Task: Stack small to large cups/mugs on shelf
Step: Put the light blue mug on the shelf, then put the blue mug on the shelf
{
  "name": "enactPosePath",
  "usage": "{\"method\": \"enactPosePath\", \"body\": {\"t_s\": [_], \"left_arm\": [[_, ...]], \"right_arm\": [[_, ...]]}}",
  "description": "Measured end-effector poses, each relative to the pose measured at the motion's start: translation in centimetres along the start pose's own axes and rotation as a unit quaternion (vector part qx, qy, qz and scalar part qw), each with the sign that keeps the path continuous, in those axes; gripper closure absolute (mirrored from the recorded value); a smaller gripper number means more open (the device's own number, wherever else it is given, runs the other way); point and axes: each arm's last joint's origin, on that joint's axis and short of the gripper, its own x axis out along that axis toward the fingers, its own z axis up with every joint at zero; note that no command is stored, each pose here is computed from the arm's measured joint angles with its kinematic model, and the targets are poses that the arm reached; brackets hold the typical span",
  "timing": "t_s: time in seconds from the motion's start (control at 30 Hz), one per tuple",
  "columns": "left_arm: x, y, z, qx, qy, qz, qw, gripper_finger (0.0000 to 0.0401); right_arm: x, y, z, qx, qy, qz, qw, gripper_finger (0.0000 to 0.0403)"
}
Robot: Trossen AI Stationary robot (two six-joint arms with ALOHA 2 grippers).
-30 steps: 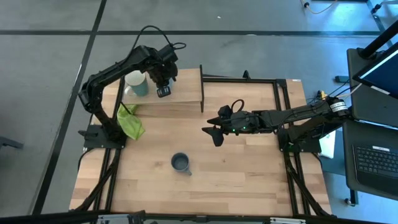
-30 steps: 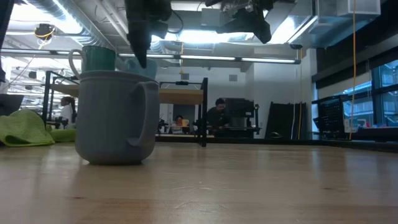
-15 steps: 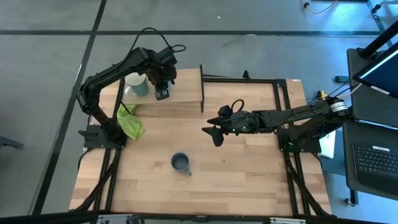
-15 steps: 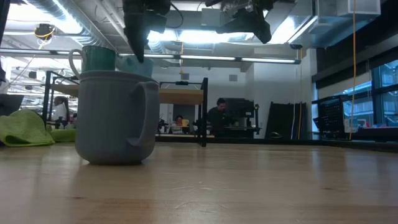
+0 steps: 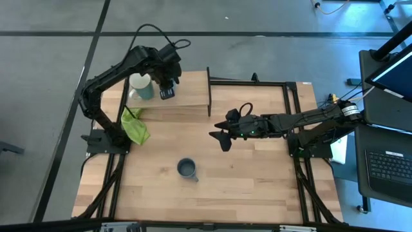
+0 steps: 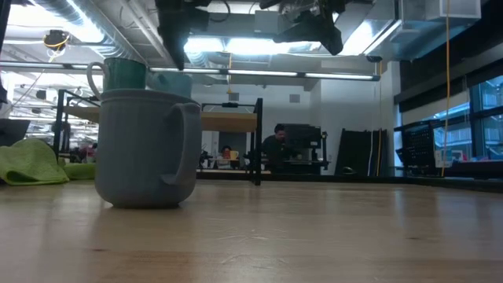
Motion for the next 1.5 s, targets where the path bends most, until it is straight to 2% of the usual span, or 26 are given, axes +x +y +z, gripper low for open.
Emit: {"method": "enactPosePath", "body": {"t_s": [0.27,0.37,0.43,0.53,0.67,0.77,0.83,0.93,1.1,1.23,1.33,1.5], "left_arm": [[-2.2,-0.7,0.1,-0.002,-0.015,-0.012,1.000,0.0298],[-3.6,-2.4,0.1,-0.015,-0.022,-0.081,0.996,0.0297],[-4.0,-4.5,0.3,-0.018,-0.026,-0.132,0.991,0.0297],[-4.5,-9.4,0.3,0.035,-0.016,-0.152,0.988,0.0300],[-3.8,-15.9,-1.1,0.100,0.021,-0.114,0.988,0.0297],[-2.7,-19.5,-2.7,0.117,0.044,-0.075,0.989,0.0295],[-2.3,-21.6,-3.7,0.111,0.035,-0.080,0.990,0.0296],[-1.8,-24.2,-4.8,0.072,-0.002,-0.108,0.992,0.0297],[-0.2,-26.1,-5.9,-0.075,0.004,-0.122,0.990,0.0293],[0.9,-27.6,-6.3,-0.163,-0.001,-0.149,0.975,0.0295],[2.6,-28.1,-6.9,-0.219,0.013,-0.146,0.965,0.0292],[5.1,-28.6,-7.4,-0.288,0.016,-0.152,0.945,0.0288]], "right_arm": [[0.1,-0.3,0.2,0.001,0.001,-0.003,1.000,0.0131],[0.2,-0.6,0.3,0.003,0.004,-0.008,1.000,0.0131],[0.3,-0.9,0.5,0.005,0.009,-0.007,1.000,0.0131],[0.4,-1.2,0.6,0.010,0.017,-0.003,1.000,0.0131],[0.4,-1.2,0.7,0.012,0.026,0.008,1.000,0.0131],[0.4,-1.2,0.7,0.012,0.029,0.013,0.999,0.0131],[0.4,-1.2,0.7,0.011,0.033,0.019,0.999,0.0131],[0.4,-1.1,0.6,0.005,0.046,0.037,0.998,0.0131],[0.3,-0.7,0.7,-0.023,0.061,0.075,0.995,0.0131],[0.2,-0.5,1.3,-0.032,0.050,0.081,0.995,0.0131],[0.2,-0.5,1.9,-0.034,0.041,0.080,0.995,0.0131],[0.2,-0.7,2.7,-0.041,0.030,0.078,0.996,0.0131]]}}
